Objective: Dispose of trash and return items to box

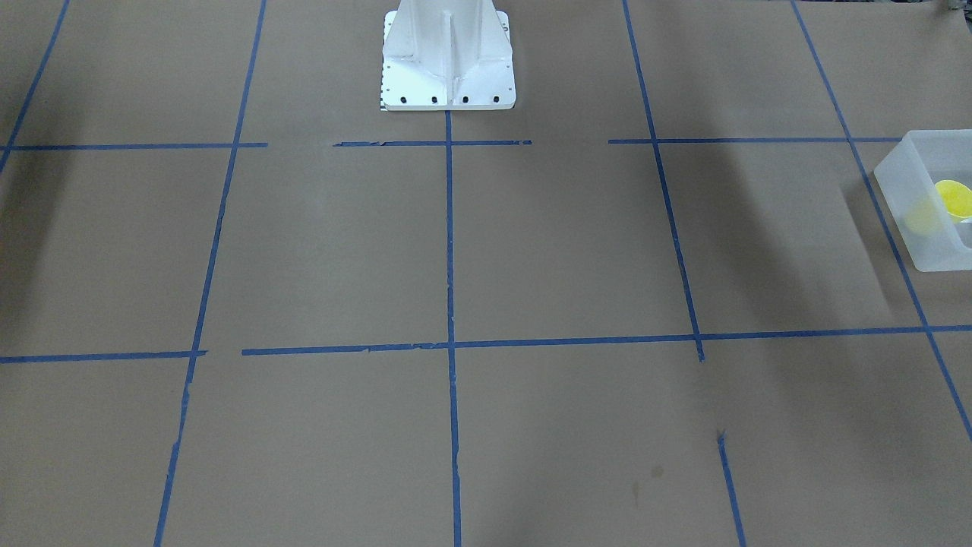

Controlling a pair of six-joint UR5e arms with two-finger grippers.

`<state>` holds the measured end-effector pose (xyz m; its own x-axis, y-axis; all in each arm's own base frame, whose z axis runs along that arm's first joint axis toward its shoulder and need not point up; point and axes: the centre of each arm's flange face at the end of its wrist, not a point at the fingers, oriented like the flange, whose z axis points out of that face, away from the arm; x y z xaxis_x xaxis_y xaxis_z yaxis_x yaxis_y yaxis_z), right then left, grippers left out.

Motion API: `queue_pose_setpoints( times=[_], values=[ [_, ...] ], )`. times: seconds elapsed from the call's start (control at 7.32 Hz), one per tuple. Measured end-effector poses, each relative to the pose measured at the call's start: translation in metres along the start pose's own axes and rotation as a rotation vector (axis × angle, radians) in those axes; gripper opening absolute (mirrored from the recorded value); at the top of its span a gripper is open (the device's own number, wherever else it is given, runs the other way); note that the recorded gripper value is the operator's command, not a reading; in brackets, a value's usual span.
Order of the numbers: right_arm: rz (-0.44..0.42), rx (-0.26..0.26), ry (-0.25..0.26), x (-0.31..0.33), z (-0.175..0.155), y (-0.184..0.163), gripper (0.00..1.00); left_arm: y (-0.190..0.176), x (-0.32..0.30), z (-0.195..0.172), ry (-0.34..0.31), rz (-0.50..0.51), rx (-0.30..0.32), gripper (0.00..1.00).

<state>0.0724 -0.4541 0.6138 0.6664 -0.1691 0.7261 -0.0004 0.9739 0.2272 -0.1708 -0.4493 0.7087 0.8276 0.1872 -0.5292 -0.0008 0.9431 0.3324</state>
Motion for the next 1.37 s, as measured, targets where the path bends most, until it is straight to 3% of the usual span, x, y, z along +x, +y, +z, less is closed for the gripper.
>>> queue_pose_setpoints(
  times=[0.27,0.41,0.82,1.09,1.37],
  values=[
    [0.003,-0.002,0.000,0.000,-0.001,0.009,1.00,-0.020,0.019,-0.016,0.004,0.050,0.055,1.00],
    [0.010,-0.007,-0.001,0.001,0.001,0.016,1.00,-0.032,0.041,-0.013,0.042,0.045,0.053,1.00],
    [0.022,-0.016,0.000,0.003,0.003,0.022,1.00,-0.070,0.130,-0.005,0.147,-0.017,-0.024,1.00],
    [0.030,-0.021,0.000,0.004,0.004,0.025,1.00,-0.077,0.143,-0.010,0.154,-0.053,-0.102,1.00],
    [0.042,-0.030,0.000,0.008,0.006,0.033,1.00,-0.069,0.130,-0.004,0.159,-0.001,-0.158,1.00]
  ],
)
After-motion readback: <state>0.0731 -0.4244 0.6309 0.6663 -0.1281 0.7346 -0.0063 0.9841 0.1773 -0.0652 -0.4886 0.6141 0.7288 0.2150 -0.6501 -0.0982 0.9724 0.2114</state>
